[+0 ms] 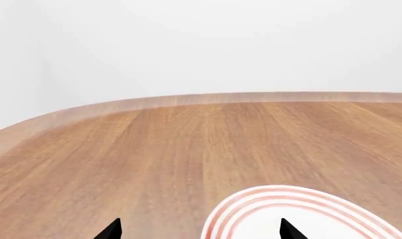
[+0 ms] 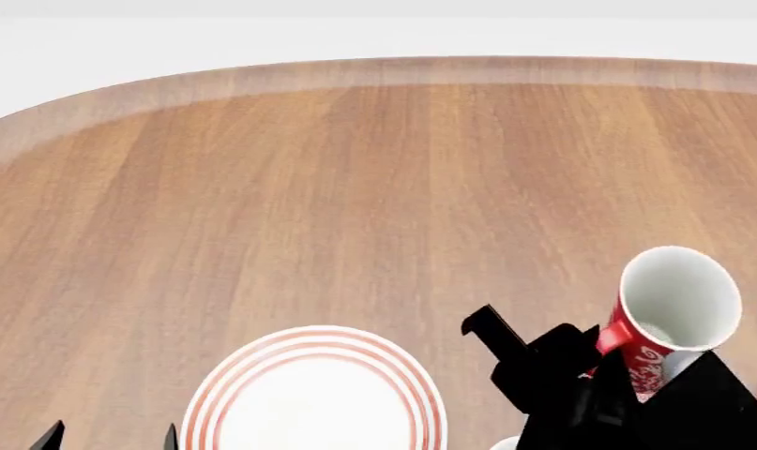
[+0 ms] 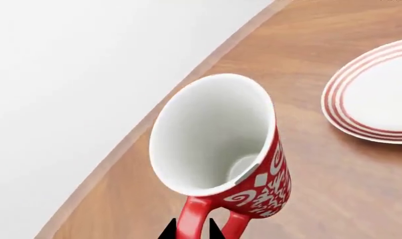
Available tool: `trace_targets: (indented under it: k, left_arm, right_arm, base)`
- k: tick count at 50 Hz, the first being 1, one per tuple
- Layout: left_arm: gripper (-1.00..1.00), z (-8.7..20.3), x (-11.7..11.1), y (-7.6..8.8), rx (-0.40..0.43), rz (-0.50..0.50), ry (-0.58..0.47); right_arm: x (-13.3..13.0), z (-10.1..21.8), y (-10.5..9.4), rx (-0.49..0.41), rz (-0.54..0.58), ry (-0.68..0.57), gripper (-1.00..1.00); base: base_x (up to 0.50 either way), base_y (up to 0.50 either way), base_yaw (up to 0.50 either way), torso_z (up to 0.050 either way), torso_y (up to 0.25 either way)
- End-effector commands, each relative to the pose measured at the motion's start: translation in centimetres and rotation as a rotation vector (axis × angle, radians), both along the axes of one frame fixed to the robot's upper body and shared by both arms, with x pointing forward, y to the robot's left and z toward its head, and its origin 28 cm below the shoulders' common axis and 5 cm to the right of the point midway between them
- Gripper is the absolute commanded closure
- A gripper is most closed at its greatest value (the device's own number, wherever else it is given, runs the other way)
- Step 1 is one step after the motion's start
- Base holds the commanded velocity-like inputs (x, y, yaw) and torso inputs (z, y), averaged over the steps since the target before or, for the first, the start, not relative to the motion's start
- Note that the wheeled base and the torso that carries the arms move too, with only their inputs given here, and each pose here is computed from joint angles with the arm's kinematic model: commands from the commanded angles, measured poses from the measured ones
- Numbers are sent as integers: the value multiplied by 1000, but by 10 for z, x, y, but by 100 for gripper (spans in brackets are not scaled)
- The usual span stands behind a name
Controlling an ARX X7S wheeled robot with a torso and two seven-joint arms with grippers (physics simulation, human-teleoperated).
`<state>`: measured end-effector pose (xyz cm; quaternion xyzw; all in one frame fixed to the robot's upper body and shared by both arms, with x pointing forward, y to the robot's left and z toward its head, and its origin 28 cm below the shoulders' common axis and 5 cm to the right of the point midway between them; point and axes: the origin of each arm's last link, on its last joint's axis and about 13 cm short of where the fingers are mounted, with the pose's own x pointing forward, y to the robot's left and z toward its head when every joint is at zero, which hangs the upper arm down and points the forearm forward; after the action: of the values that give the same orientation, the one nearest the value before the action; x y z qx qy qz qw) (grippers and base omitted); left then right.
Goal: Put the red mug on the left plate.
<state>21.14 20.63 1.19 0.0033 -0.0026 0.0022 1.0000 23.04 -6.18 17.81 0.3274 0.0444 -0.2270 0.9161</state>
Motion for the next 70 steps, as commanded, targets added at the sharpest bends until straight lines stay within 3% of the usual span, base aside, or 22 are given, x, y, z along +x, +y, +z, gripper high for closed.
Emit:
trace_targets:
  k: [1, 24, 35, 49, 57, 70]
  left_arm:
    - [-100, 0, 0, 0, 1, 1, -1]
    - [-100, 0, 1, 0, 3, 1, -1]
    - [-100, 0, 1, 0, 2, 2, -2]
    - [-100, 0, 0, 0, 1, 3, -1]
    - [-100, -1, 0, 0, 1, 3, 1]
    - [-100, -1, 0, 0, 0, 4, 3]
  right_arm:
    - [-2, 5, 9, -39, 123, -73, 100]
    - [-5, -7, 29, -100, 375, -125, 100]
    - [-2, -28, 37, -155, 500, -134, 100]
    - [-1, -49, 36, -200, 672, -157, 100]
    - [2, -61, 31, -199, 717, -133, 100]
    - [7, -82, 26, -273, 777, -77, 100]
  base:
    - [0, 0, 0, 0, 0]
    - [0, 0, 0, 0, 0]
    - [0, 0, 0, 0, 1]
    - [0, 0, 0, 0, 0]
    - [0, 0, 0, 0, 0]
    - [0, 0, 0, 0, 1]
